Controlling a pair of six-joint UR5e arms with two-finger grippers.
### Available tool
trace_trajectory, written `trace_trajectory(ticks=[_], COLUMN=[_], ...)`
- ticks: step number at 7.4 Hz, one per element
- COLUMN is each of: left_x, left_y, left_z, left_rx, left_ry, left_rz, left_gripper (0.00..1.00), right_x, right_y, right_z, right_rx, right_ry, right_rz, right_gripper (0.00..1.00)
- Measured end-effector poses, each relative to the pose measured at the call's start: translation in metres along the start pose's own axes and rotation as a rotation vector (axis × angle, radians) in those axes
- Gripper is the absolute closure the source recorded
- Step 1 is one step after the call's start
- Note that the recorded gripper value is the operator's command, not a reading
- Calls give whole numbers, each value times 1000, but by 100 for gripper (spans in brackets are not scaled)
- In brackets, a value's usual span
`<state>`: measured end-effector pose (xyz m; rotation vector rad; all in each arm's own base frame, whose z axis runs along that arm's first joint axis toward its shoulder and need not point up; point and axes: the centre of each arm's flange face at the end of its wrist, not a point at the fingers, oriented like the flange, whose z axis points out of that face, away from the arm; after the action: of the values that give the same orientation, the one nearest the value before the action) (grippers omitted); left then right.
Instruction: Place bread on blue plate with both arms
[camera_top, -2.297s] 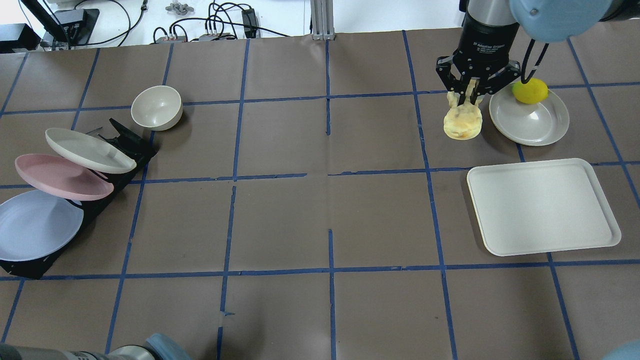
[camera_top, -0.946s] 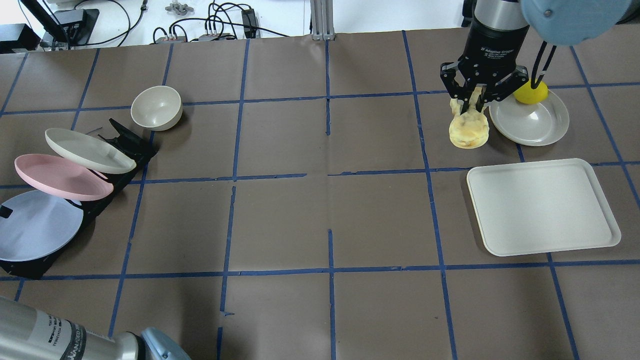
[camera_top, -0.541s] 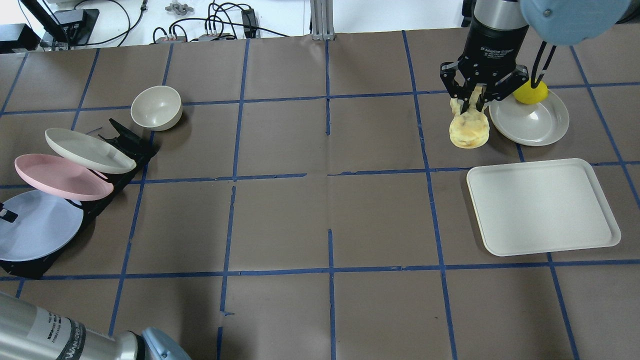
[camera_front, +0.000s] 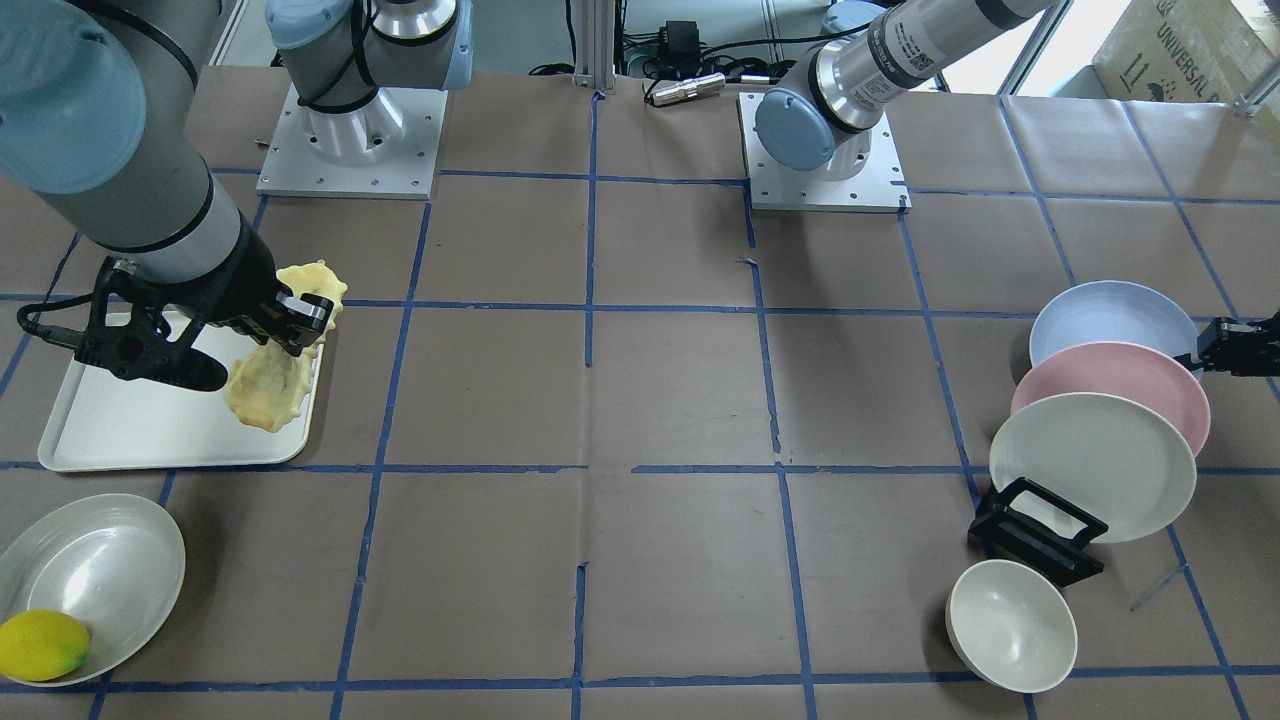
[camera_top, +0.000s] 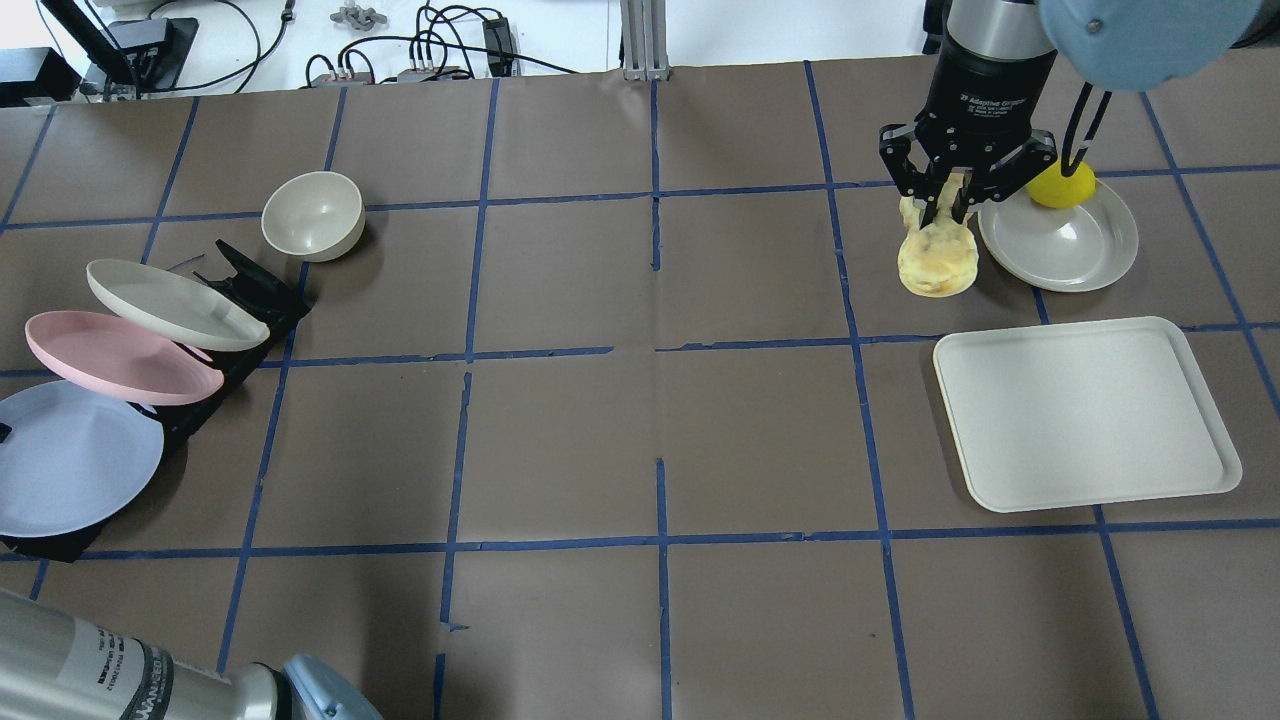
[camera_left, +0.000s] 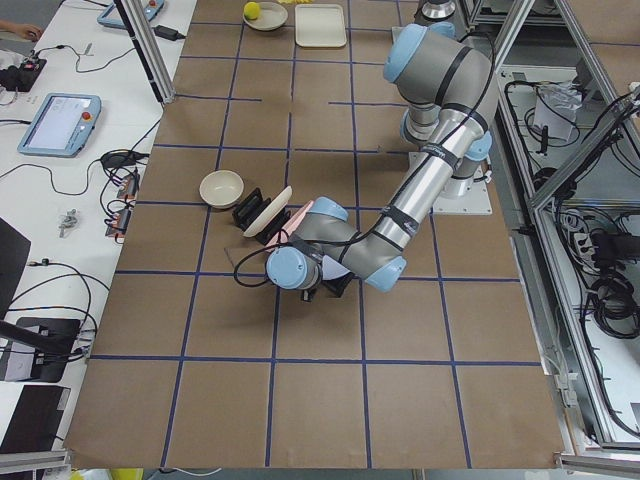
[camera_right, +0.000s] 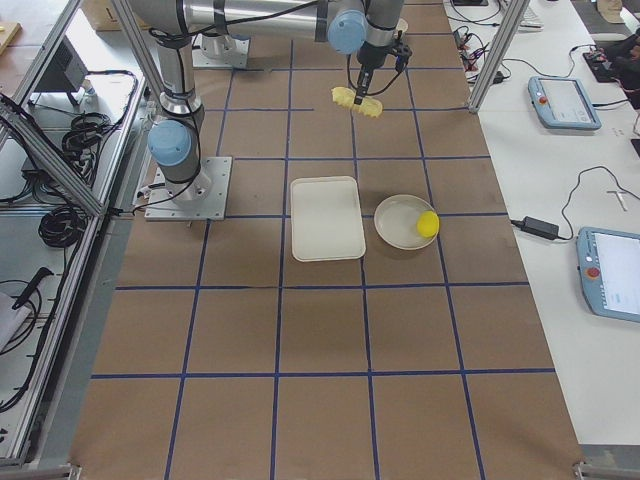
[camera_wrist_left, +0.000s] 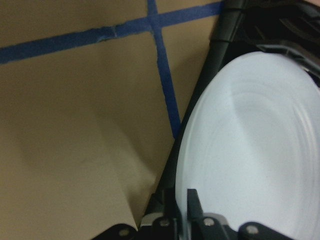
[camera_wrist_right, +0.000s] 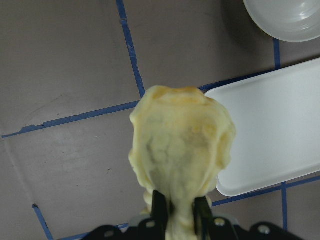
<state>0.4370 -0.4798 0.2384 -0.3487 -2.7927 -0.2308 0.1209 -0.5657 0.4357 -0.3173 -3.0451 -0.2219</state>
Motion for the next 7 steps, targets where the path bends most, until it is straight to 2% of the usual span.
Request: trace_trajectory(ticks=[4, 7], left_x=[53, 111], left_y=[31, 49], left_z=[-54, -87], left_rx=[-67, -93], left_ry=[12, 38], left_rz=[-14, -98], left_gripper=[89, 89], right_x=[1, -2], right_y=[0, 1], right_z=[0, 0], right_rx=[1, 0], right_ry=[2, -2], right_rz=[1, -3], right_gripper=[69, 68])
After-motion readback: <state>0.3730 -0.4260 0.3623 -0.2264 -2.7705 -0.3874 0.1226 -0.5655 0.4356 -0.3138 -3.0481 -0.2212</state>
